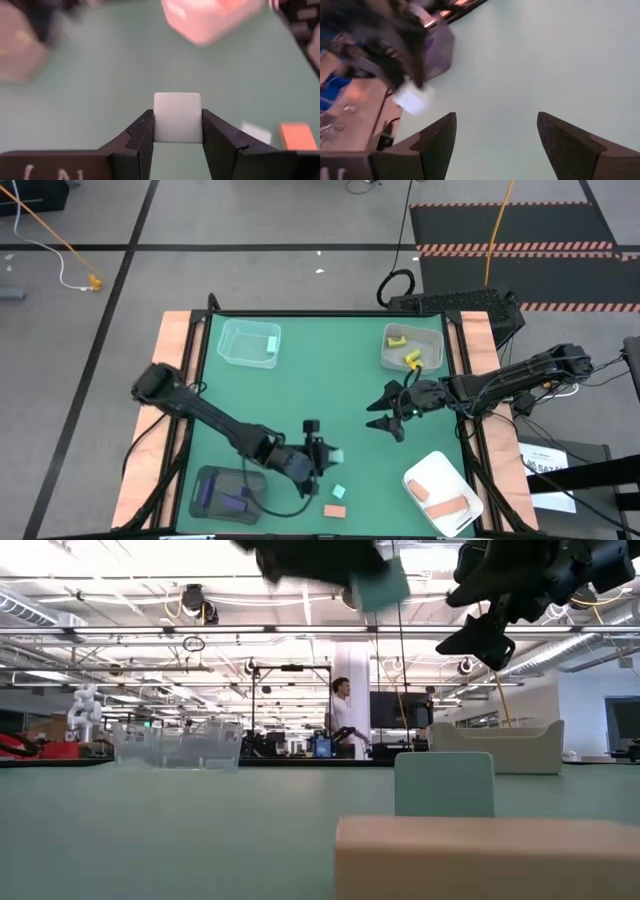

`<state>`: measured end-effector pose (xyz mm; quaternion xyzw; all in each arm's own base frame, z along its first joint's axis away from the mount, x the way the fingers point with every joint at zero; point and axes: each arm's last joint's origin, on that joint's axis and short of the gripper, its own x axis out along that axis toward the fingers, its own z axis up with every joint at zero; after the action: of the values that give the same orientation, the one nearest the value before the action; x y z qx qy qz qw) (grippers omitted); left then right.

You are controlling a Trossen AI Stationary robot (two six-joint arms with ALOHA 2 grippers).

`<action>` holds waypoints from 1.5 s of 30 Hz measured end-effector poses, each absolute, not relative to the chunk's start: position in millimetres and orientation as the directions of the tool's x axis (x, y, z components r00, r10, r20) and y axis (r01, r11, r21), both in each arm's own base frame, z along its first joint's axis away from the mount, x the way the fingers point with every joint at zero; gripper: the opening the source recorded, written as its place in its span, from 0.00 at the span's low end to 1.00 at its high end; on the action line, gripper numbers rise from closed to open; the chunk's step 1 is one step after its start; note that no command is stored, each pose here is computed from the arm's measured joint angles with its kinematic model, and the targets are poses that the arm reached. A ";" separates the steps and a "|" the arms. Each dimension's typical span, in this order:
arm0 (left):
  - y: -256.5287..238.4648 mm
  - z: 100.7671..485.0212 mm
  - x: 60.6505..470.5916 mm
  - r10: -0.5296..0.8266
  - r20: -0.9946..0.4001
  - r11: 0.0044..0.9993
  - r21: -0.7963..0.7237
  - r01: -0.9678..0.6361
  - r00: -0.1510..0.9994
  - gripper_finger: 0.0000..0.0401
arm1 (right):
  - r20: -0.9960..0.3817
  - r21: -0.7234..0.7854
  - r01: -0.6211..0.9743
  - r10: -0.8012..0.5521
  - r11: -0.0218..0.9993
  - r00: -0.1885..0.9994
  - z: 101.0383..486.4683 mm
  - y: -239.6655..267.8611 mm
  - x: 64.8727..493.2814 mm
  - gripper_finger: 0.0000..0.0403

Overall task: Sort & place blocks by color
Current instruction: Put the left light blue block into the transparent bin

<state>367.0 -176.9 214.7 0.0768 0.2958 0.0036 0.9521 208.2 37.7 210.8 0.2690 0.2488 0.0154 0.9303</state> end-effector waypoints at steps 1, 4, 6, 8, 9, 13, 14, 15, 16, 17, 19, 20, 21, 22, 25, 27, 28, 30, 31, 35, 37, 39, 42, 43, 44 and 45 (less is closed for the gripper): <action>-173.6 225.2 364.9 0.071 -0.537 0.985 0.169 0.024 0.841 0.33 | -0.455 0.501 0.114 0.149 0.858 0.878 210.8 37.3 208.3 0.67; -165.4 257.6 355.1 0.118 -0.458 0.967 0.254 0.002 0.881 0.33 | -0.453 0.465 0.153 0.085 0.872 0.887 210.9 35.5 208.6 0.67; -159.2 279.2 346.3 0.169 -0.401 0.952 0.302 -0.044 0.900 0.33 | -0.450 0.442 0.191 0.033 0.876 0.892 211.0 34.0 208.8 0.67; -152.1 299.4 337.4 0.217 -0.345 0.942 0.320 -0.103 0.913 0.33 | -0.446 0.422 0.231 -0.020 0.877 0.895 211.1 32.4 208.8 0.67; -149.1 308.3 332.8 0.236 -0.322 0.938 0.323 -0.128 0.917 0.33 | -0.444 0.411 0.253 -0.050 0.876 0.895 211.2 31.5 208.8 0.67; -139.9 336.7 317.5 0.256 -0.247 0.941 0.284 -0.183 0.935 0.33 | -0.431 0.385 0.337 -0.156 0.859 0.889 211.6 28.1 208.7 0.67; -138.5 341.8 315.3 0.256 -0.228 0.943 0.271 -0.191 0.939 0.33 | -0.429 0.389 0.352 -0.171 0.851 0.887 211.7 27.7 208.7 0.67; -137.6 346.1 313.6 0.254 -0.211 0.944 0.265 -0.195 0.944 0.33 | -0.425 0.391 0.369 -0.190 0.843 0.885 211.8 27.1 208.6 0.67; -136.9 349.4 312.2 0.252 -0.197 0.944 0.266 -0.196 0.947 0.33 | -0.421 0.396 0.383 -0.205 0.835 0.883 212.0 26.7 208.6 0.67; -136.5 352.1 311.4 0.251 -0.185 0.941 0.275 -0.195 0.950 0.33 | -0.419 0.404 0.389 -0.210 0.828 0.883 212.2 26.5 208.7 0.67; -136.4 353.8 311.3 0.250 -0.174 0.929 0.320 -0.185 0.953 0.33 | -0.419 0.410 0.391 -0.211 0.824 0.883 212.2 26.5 208.7 0.67; -136.5 353.2 311.5 0.250 -0.177 0.919 0.352 -0.176 0.952 0.33 | -0.419 0.410 0.391 -0.211 0.824 0.883 212.2 26.5 208.7 0.67; -136.6 352.6 311.6 0.249 -0.180 0.910 0.379 -0.167 0.952 0.33 | -0.419 0.410 0.391 -0.211 0.824 0.883 212.2 26.6 208.7 0.67; -136.7 352.3 311.7 0.246 -0.182 0.905 0.394 -0.159 0.952 0.33 | -0.419 0.410 0.391 -0.210 0.824 0.883 212.2 26.6 208.7 0.67; -132.1 352.4 314.0 0.235 -0.185 0.907 0.396 -0.147 0.954 0.33 | -0.419 0.410 0.391 -0.211 0.824 0.883 212.2 26.5 208.7 0.67; -125.4 350.0 316.2 0.251 -0.207 0.903 0.402 -0.152 0.946 0.33 | -0.419 0.409 0.391 -0.211 0.824 0.883 212.2 26.5 208.7 0.67; -121.4 349.8 315.8 0.261 -0.220 0.902 0.404 -0.156 0.940 0.33 | -0.419 0.409 0.392 -0.212 0.824 0.883 212.2 26.5 208.7 0.67; -111.0 350.4 314.8 0.286 -0.243 0.909 0.376 -0.181 0.927 0.33 | -0.419 0.406 0.391 -0.212 0.826 0.883 212.2 26.4 208.7 0.67; -104.9 350.7 315.8 0.289 -0.252 0.918 0.348 -0.192 0.924 0.33 | -0.419 0.403 0.390 -0.212 0.828 0.883 212.2 26.4 208.7 0.67; -79.7 342.1 323.9 0.274 -0.329 0.946 0.262 -0.192 0.904 0.33 | -0.419 0.361 0.382 -0.218 0.851 0.881 212.2 25.2 208.8 0.67; -64.1 341.4 327.7 0.263 -0.346 0.956 0.216 -0.196 0.901 0.33 | -0.419 0.337 0.387 -0.231 0.858 0.878 212.1 22.1 209.2 0.67; -47.4 342.6 330.1 0.270 -0.350 0.959 0.177 -0.220 0.897 0.33 | -0.419 0.331 0.405 -0.252 0.852 0.872 212.1 17.3 209.6 0.67; -20.0 341.1 333.1 0.339 -0.360 0.941 0.147 -0.306 0.869 0.33 | -0.421 0.331 0.443 -0.290 0.833 0.860 212.0 8.0 210.1 0.67; -9.0 340.8 333.6 0.367 -0.362 0.930 0.134 -0.342 0.857 0.33 | -0.422 0.329 0.457 -0.304 0.826 0.854 211.9 4.5 210.2 0.67; 1.7 339.9 333.2 0.395 -0.371 0.918 0.122 -0.378 0.840 0.33 | -0.422 0.327 0.470 -0.318 0.820 0.849 211.8 0.9 210.2 0.67; 12.4 338.4 331.8 0.422 -0.389 0.904 0.108 -0.414 0.819 0.33 | -0.422 0.327 0.484 -0.333 0.811 0.843 211.8 -2.8 210.2 0.67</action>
<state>331.8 12.4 338.4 0.0093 0.2060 0.2193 0.9536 210.2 -2.8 211.8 0.2159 0.1753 -0.2183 0.9354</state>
